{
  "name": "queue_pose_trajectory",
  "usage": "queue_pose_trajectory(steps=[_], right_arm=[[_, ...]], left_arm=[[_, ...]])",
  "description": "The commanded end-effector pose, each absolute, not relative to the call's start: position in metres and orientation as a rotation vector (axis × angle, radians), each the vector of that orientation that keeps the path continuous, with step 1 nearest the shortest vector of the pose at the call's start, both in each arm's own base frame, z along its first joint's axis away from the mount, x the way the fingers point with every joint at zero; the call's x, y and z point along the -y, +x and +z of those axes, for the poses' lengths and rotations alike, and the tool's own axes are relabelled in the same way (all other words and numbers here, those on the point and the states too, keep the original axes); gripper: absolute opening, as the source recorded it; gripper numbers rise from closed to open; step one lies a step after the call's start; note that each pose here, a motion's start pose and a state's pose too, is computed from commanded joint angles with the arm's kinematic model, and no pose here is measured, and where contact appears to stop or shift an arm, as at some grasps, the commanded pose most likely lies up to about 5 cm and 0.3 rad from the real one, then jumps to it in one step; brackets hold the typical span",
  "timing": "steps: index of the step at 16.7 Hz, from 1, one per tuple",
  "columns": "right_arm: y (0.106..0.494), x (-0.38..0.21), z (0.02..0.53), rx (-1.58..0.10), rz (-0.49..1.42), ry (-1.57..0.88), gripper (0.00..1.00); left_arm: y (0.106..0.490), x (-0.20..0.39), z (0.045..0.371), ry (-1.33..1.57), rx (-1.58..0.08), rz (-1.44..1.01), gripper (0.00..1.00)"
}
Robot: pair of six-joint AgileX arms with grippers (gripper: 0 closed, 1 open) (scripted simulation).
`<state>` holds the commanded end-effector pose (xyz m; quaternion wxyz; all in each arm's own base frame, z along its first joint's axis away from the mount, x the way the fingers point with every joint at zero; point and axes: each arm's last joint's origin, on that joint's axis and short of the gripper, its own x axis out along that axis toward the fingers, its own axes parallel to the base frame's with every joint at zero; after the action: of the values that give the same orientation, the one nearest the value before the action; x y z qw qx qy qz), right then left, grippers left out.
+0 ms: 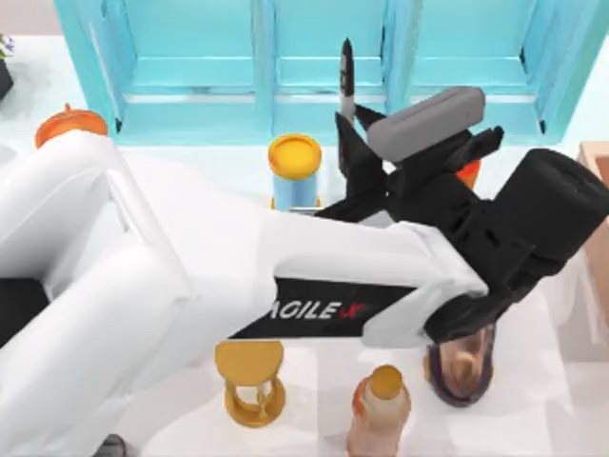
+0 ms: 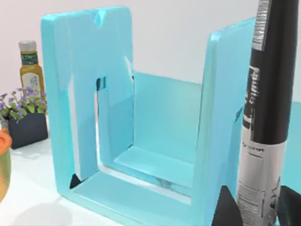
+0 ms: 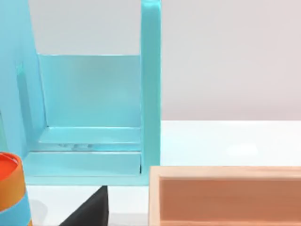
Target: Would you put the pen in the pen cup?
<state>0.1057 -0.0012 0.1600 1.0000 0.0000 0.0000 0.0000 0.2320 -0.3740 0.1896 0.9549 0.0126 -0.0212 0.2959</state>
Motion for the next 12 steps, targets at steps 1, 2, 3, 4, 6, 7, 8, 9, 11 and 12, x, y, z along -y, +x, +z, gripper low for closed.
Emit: queue_pose_trajectory(steps=[1, 2, 3, 4, 6, 7, 8, 9, 11, 12], right_arm=[[0.1057, 0.0012, 0.1600, 0.000, 0.000, 0.000, 1.00], [0.1057, 0.0012, 0.1600, 0.000, 0.000, 0.000, 1.00], [0.1057, 0.0012, 0.1600, 0.000, 0.000, 0.000, 1.00], [0.1057, 0.0012, 0.1600, 0.000, 0.000, 0.000, 1.00], [0.1057, 0.0012, 0.1600, 0.000, 0.000, 0.000, 1.00], [0.1057, 0.0012, 0.1600, 0.000, 0.000, 0.000, 1.00], [0.1057, 0.0012, 0.1600, 0.000, 0.000, 0.000, 1.00], [0.1057, 0.0012, 0.1600, 0.000, 0.000, 0.000, 1.00], [0.1057, 0.0012, 0.1600, 0.000, 0.000, 0.000, 1.00], [0.1057, 0.0012, 0.1600, 0.000, 0.000, 0.000, 1.00]], left_arm=[[0.2320, 0.3740, 0.1896, 0.026, 0.043, 0.601, 0.00], [0.2320, 0.3740, 0.1896, 0.026, 0.043, 0.601, 0.08], [0.2320, 0.3740, 0.1896, 0.026, 0.043, 0.601, 0.15], [0.2320, 0.3740, 0.1896, 0.026, 0.043, 0.601, 0.23], [0.2320, 0.3740, 0.1896, 0.026, 0.043, 0.601, 0.38], [0.2320, 0.3740, 0.1896, 0.026, 0.043, 0.601, 0.45], [0.2320, 0.3740, 0.1896, 0.026, 0.043, 0.601, 0.53], [0.2320, 0.3740, 0.1896, 0.026, 0.043, 0.601, 0.60], [0.2320, 0.3740, 0.1896, 0.026, 0.043, 0.601, 0.75], [0.2320, 0.3740, 0.1896, 0.026, 0.043, 0.601, 0.83]])
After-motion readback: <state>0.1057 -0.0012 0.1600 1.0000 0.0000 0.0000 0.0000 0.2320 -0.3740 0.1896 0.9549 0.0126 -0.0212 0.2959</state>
